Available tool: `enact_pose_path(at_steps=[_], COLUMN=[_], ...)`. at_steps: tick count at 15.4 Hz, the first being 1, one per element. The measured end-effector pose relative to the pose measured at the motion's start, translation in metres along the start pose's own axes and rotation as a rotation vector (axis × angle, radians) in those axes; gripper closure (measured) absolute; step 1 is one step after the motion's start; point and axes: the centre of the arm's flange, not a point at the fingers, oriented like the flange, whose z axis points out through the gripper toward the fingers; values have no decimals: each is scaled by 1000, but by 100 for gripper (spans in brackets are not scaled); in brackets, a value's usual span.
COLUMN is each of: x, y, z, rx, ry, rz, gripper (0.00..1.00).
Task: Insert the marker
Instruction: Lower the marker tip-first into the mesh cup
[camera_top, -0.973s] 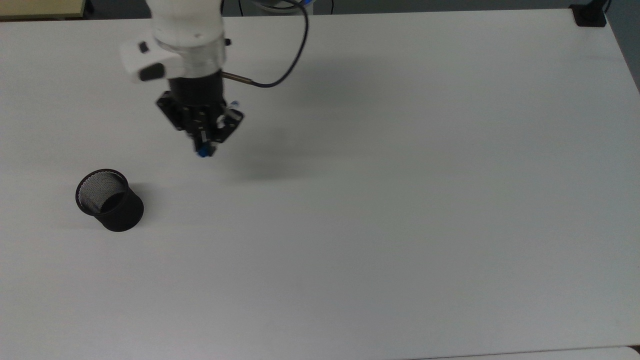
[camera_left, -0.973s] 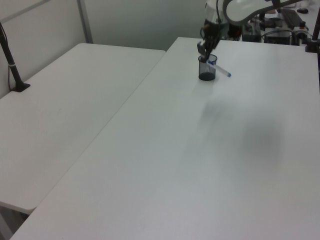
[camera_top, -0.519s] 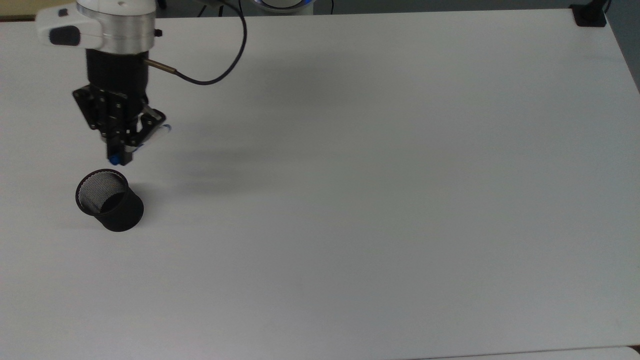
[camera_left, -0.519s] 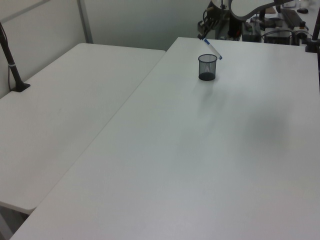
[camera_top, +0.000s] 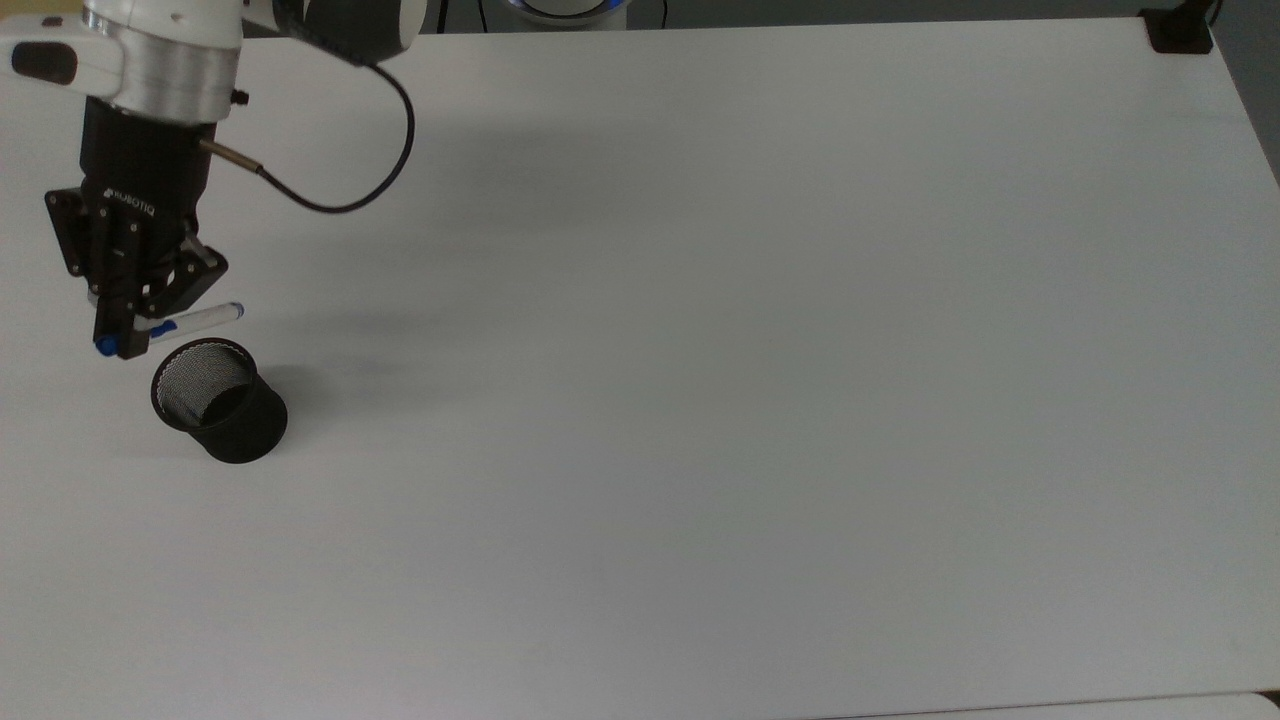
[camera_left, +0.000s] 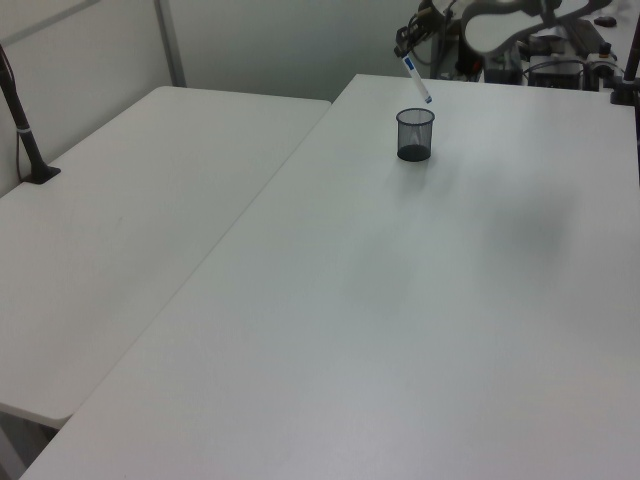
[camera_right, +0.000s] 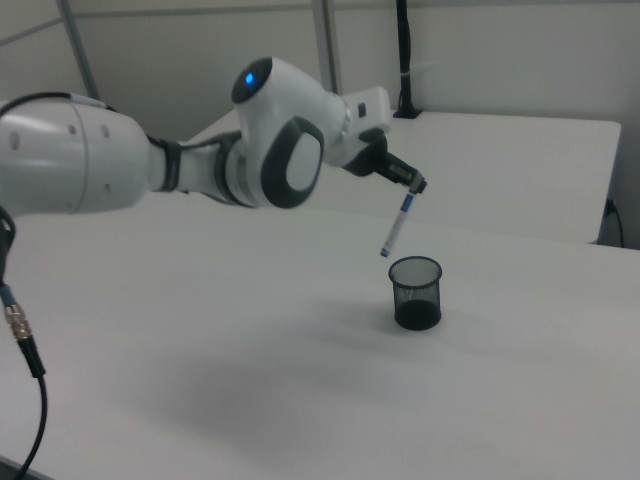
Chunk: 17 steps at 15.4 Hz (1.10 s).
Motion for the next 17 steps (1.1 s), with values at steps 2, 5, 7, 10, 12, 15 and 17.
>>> enact_pose_path(at_steps=[2,5,7,10,12,15,17], x=[-9,-17,-14,-16,-19,-24,-29], y=[3,8,12,11,9,8,8], z=[20,43,54,65,69,75,79], rx=[-15,-36,-49,-56,-55,-60,-63], ry=[27,34,40,41,45,36,25], rz=[-5,-15,-15,-22,-33,-47,-55], gripper=[81,81,81,81,81,81,80])
